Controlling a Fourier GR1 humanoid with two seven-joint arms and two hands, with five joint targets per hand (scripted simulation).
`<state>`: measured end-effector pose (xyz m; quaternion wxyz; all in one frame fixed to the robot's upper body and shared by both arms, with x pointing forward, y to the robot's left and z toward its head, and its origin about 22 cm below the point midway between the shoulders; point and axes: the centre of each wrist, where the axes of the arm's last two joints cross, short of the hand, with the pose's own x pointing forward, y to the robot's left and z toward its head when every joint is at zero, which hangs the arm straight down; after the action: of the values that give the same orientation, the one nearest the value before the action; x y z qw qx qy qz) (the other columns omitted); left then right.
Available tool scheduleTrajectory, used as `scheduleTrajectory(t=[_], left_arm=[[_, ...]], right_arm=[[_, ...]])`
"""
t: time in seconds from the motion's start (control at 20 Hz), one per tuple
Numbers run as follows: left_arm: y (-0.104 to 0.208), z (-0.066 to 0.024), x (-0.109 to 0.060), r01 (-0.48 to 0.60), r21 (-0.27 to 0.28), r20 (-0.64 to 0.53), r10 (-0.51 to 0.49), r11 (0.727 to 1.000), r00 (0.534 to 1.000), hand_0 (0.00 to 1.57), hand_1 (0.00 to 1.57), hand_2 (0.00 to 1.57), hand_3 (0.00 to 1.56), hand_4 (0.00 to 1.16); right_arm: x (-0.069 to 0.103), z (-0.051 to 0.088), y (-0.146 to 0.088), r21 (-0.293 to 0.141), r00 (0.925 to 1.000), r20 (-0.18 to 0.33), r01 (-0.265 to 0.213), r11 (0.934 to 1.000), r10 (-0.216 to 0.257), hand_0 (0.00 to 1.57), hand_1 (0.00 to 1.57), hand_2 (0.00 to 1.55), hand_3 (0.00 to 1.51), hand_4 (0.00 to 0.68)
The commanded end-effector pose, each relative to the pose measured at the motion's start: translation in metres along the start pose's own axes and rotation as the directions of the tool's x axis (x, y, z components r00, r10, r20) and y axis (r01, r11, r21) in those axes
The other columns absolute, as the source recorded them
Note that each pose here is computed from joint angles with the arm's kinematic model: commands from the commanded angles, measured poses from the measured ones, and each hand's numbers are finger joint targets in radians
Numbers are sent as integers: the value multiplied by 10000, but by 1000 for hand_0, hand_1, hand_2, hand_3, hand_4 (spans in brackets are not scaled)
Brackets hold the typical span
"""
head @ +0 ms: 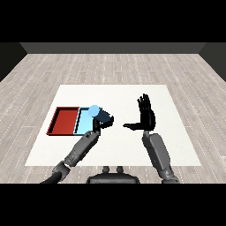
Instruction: Pick the blue can and put it in the blue box
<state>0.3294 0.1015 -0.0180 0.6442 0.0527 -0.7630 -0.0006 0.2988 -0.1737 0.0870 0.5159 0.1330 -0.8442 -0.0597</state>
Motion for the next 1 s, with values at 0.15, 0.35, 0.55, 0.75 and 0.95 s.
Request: scheduleTrajectory(t=[0.15,0.35,0.55,0.75,0.95], left_arm=[[568,-99,-107,833,877,-221,-817,9927,9964,1571,1571,1562,1470,1145],[814,-509,133,1792,1350,-799,-1695,9745,9823,1571,1571,1569,1484,1130],[866,-660,-67,2387,1337,-1662,-2157,9618,9622,1571,1571,1571,1510,1101],[1217,-785,-184,3047,1333,-2987,-2549,9431,9196,1571,1571,1571,1491,1096],[1155,-675,-385,3901,1245,-4615,-2948,9123,8367,1571,1571,1543,1411,998]], right_arm=[[294,211,-532,-1265,9979,616,-101,9919,180,0,0,0,0,0],[146,172,-490,-1184,9986,422,-252,9926,304,0,0,0,0,0],[164,320,-649,-1686,9982,383,-382,9849,453,0,0,0,0,0],[109,85,-775,-1831,9980,343,-459,9820,530,0,0,0,0,0],[94,-14,-663,-1721,9998,17,-191,9849,197,0,0,0,0,0]])
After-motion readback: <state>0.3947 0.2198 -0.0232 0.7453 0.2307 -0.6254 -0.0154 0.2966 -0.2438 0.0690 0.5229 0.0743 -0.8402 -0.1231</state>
